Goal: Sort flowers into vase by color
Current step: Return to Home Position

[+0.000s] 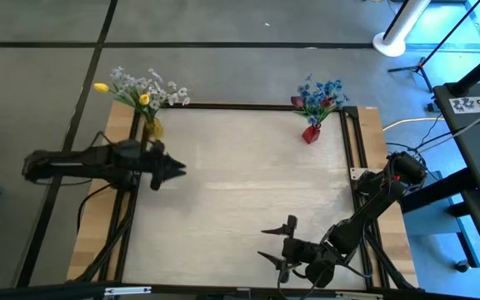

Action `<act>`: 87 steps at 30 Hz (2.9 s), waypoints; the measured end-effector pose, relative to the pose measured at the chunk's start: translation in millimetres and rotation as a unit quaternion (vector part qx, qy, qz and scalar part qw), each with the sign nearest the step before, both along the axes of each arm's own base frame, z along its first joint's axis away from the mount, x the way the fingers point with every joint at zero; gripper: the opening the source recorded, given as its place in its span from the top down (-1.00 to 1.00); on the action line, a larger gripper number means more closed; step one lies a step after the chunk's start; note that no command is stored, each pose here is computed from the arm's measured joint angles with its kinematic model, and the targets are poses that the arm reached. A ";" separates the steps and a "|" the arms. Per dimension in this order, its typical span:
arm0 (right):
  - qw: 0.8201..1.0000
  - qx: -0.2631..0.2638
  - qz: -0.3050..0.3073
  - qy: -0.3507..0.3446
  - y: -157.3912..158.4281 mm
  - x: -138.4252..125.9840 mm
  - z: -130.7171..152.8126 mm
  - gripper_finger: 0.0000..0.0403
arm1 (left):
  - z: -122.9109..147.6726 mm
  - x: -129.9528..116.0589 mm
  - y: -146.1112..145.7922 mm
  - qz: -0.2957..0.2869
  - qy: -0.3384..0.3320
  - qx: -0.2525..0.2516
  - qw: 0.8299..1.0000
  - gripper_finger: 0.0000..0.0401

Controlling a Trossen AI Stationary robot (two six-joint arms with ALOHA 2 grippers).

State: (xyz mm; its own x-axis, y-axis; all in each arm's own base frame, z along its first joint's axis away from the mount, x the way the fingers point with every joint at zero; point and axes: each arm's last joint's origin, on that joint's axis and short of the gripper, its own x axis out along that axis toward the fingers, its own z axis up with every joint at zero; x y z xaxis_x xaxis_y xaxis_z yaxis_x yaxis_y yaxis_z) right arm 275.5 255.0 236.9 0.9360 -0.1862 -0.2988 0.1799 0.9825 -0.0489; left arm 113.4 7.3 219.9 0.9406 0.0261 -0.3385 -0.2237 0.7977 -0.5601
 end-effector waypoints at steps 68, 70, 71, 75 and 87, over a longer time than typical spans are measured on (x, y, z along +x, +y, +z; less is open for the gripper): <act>0.980 0.060 0.191 -0.003 -214.4 -75.7 42.9 -0.39 | -16.0 20.9 -28.5 -0.066 -0.089 0.201 0.973 0.14; 0.981 0.062 0.184 0.010 -220.8 -79.1 33.6 -0.39 | -14.3 21.1 -28.5 -0.065 -0.098 0.206 0.971 0.14; 0.983 0.059 0.176 0.010 -224.2 -80.5 30.8 -0.39 | -13.9 21.2 -28.5 -0.066 -0.100 0.209 0.971 0.14; 0.988 0.041 0.149 -0.002 -237.7 -92.3 20.8 -0.39 | -14.9 21.0 -28.3 -0.064 -0.093 0.214 0.970 0.14; 0.989 0.062 0.091 -0.100 -250.6 -148.4 -17.8 -0.39 | -15.0 21.0 -28.2 -0.064 -0.093 0.215 0.970 0.14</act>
State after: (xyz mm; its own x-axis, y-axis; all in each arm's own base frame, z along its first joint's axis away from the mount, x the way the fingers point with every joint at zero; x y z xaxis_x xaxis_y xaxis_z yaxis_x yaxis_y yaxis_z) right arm 127.0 4.4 219.1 0.9933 0.0167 -0.1146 -0.0062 0.9957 0.0920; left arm 134.4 -20.9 204.8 0.9892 0.0064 -0.1466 -0.0345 0.9811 -0.1903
